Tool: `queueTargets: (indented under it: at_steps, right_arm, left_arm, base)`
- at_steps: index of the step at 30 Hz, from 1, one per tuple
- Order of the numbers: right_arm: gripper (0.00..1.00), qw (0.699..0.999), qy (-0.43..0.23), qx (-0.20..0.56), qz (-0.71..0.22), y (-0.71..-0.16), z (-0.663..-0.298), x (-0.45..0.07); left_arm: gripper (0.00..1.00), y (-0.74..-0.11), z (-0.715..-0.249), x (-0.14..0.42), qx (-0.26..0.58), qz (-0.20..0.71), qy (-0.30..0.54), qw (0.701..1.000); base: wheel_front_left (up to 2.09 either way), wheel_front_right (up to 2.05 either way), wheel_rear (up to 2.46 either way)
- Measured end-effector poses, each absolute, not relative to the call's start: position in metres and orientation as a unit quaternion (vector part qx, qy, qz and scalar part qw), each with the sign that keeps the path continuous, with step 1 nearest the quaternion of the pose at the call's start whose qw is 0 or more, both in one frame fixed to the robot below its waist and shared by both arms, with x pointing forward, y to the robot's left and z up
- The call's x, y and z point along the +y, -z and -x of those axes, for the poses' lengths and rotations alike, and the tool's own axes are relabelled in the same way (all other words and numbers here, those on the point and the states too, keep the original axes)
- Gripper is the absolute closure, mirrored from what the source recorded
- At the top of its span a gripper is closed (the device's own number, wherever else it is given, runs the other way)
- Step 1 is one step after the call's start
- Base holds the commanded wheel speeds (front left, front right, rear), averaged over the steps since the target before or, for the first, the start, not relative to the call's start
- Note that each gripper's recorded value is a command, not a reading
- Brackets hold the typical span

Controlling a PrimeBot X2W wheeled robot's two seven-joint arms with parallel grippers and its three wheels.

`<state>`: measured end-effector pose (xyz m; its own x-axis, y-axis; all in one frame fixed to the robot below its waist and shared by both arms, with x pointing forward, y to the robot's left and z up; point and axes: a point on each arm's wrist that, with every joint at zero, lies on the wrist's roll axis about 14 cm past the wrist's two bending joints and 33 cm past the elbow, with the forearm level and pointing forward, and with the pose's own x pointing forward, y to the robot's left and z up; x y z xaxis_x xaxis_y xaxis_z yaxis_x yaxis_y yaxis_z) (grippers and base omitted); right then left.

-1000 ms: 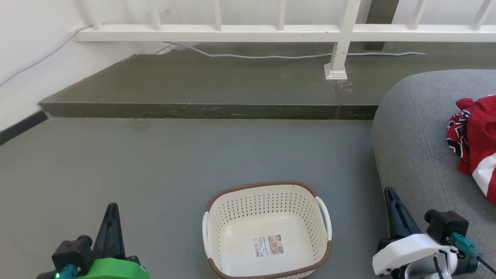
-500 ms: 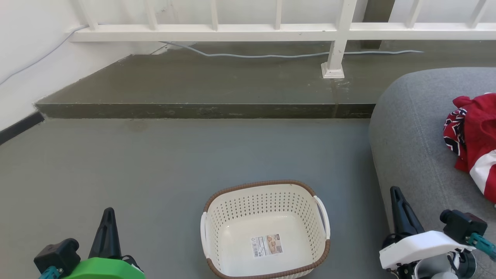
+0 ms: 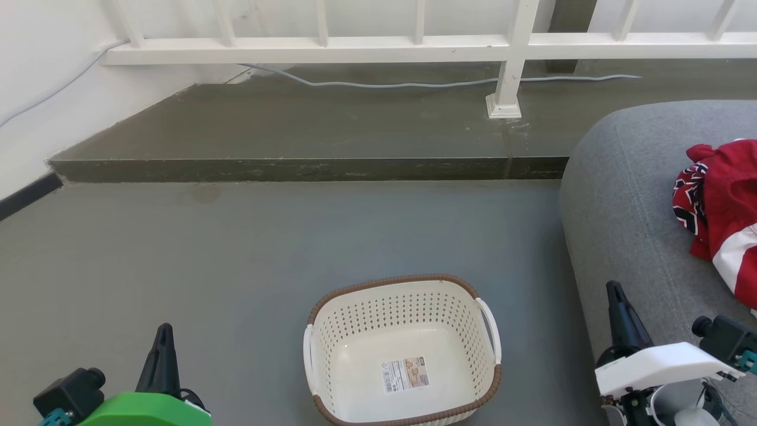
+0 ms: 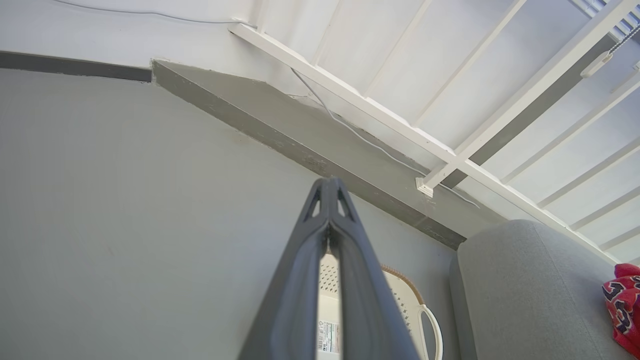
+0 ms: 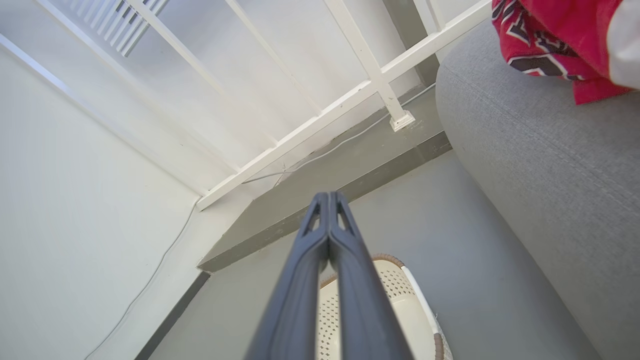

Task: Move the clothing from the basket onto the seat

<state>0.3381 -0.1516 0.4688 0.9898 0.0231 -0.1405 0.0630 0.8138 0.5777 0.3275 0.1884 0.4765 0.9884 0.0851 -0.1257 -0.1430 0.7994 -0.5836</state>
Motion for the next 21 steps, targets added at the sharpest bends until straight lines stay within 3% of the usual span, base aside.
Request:
queueTargets:
  at_steps: [21]
  right_arm:
    - [1.00,0.895,0.031,0.080,-0.437,-0.465,-0.347,-0.166]
  left_arm:
    - [1.00,-0.469,-0.339,0.188,0.066,0.437,-0.057,0.895]
  base:
    - [0.00,0.00,0.00]
